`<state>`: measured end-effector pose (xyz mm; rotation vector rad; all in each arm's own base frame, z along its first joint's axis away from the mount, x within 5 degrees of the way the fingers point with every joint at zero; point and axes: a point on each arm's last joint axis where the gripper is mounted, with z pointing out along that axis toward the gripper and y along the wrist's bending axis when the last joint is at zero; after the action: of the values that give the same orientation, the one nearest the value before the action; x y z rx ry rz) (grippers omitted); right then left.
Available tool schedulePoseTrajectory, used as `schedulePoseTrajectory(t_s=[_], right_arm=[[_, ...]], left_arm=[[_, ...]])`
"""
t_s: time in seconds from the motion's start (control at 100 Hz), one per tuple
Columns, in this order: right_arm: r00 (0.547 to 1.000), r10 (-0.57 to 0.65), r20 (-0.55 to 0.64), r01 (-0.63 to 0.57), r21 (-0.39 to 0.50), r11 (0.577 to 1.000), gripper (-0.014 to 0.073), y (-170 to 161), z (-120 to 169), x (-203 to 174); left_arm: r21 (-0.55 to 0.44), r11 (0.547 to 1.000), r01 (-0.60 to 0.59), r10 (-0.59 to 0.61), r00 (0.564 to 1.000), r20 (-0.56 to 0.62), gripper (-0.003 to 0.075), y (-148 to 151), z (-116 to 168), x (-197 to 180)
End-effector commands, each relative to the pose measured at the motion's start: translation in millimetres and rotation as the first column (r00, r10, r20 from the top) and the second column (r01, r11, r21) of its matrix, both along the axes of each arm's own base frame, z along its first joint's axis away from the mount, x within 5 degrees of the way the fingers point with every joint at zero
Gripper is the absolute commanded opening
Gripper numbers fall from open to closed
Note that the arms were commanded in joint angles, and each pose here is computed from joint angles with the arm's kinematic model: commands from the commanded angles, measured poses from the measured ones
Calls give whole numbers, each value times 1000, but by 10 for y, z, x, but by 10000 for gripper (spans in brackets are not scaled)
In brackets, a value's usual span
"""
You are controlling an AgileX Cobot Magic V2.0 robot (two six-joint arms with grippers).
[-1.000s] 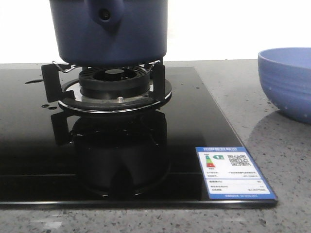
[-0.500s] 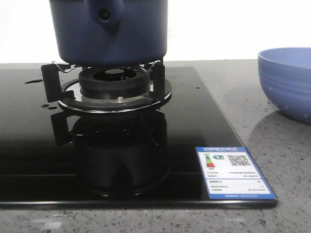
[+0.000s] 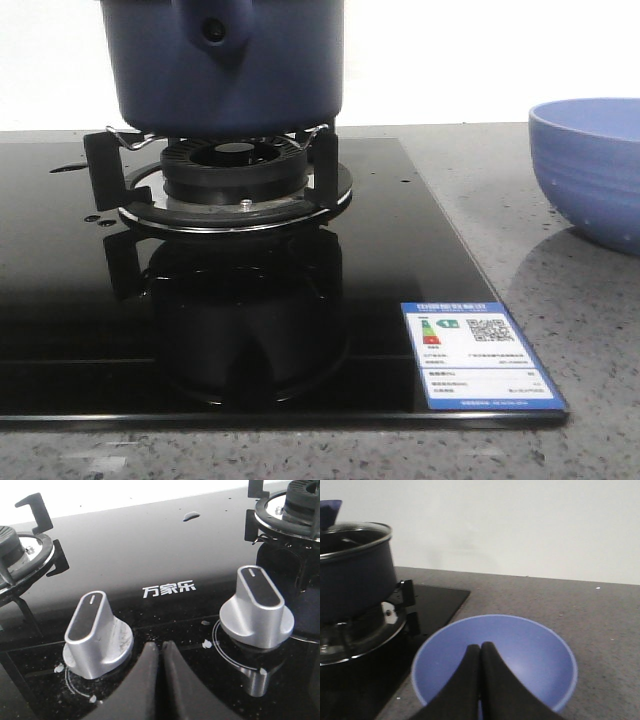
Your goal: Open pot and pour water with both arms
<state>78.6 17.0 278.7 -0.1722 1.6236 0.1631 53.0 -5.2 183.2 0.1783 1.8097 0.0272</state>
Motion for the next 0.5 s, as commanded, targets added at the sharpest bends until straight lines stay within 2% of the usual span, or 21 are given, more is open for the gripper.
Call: schedulePoseTrajectory(t_s=[0.0,0.1,0.26,0.33,0.49], right_arm=[[983,-60,173,58,21,998,-64,-55,-60,-43],[983,-122,140,119,29,992,-64,-105,-369,-87],[977,-190,99,189,21,982,-64,-155,-673,-130],[974,-209,87,208,16,978,-64,-168,-769,-145],[970,-239,-37,238,-17,971,-64,-192,-897,-194]], left_arm=[[-16,1000,-6,7,1000,30,-20,2,-68,2],[-16,1000,-6,7,1000,30,-20,2,-68,2],[-16,1000,-6,7,1000,30,-20,2,-68,2],[-16,1000,-6,7,1000,30,-20,2,-68,2],[-16,1000,-6,7,1000,30,-20,2,-68,2]])
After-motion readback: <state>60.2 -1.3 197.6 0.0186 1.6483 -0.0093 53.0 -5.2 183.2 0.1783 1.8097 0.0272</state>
